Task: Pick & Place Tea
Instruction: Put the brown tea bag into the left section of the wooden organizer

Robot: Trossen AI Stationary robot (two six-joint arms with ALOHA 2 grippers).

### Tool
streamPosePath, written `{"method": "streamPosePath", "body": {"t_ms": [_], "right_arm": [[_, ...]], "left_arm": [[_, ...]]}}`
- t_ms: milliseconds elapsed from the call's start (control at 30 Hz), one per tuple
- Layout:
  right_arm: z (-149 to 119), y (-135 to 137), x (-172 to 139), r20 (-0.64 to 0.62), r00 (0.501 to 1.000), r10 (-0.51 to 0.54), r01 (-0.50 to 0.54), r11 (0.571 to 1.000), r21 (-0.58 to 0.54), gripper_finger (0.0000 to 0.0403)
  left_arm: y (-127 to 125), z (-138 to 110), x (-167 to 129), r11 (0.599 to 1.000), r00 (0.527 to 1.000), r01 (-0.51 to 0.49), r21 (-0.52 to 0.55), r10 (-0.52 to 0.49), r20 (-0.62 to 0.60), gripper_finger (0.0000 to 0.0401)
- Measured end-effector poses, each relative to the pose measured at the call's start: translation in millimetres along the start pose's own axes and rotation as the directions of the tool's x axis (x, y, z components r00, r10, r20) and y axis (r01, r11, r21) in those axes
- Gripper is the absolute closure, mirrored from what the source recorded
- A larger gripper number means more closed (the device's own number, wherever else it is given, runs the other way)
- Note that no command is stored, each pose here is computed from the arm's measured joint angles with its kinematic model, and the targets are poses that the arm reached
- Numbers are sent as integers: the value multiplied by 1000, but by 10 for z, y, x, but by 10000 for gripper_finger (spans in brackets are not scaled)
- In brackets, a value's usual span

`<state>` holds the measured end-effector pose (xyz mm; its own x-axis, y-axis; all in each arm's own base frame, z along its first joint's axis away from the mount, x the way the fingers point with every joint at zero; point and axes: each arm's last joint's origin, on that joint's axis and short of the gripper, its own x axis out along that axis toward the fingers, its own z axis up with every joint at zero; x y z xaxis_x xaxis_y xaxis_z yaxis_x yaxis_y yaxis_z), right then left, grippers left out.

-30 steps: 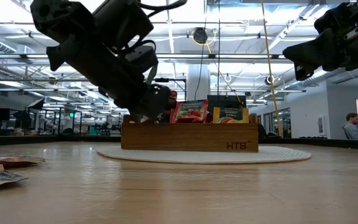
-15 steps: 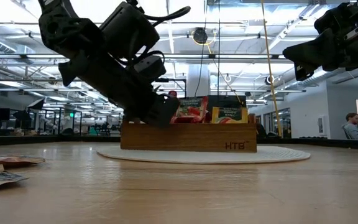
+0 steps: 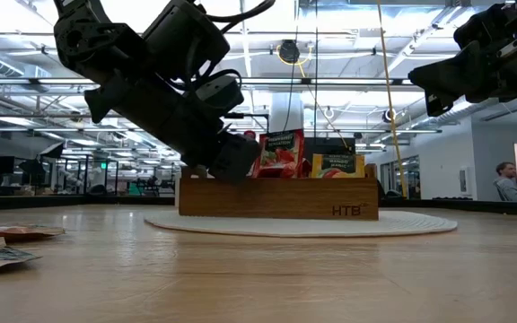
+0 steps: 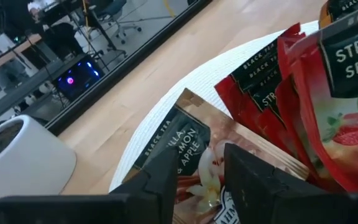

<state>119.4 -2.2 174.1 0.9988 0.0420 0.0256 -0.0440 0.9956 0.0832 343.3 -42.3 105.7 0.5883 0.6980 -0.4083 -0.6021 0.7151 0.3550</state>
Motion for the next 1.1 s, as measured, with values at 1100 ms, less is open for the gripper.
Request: {"method": "streamPosePath", "body": {"t_ms": [1100], "right_arm": [[0, 0, 0, 0, 1000, 0, 0, 1000, 0, 399]], "left_arm": [[131, 264, -371, 918, 961, 276, 285, -268, -66, 277]]}}
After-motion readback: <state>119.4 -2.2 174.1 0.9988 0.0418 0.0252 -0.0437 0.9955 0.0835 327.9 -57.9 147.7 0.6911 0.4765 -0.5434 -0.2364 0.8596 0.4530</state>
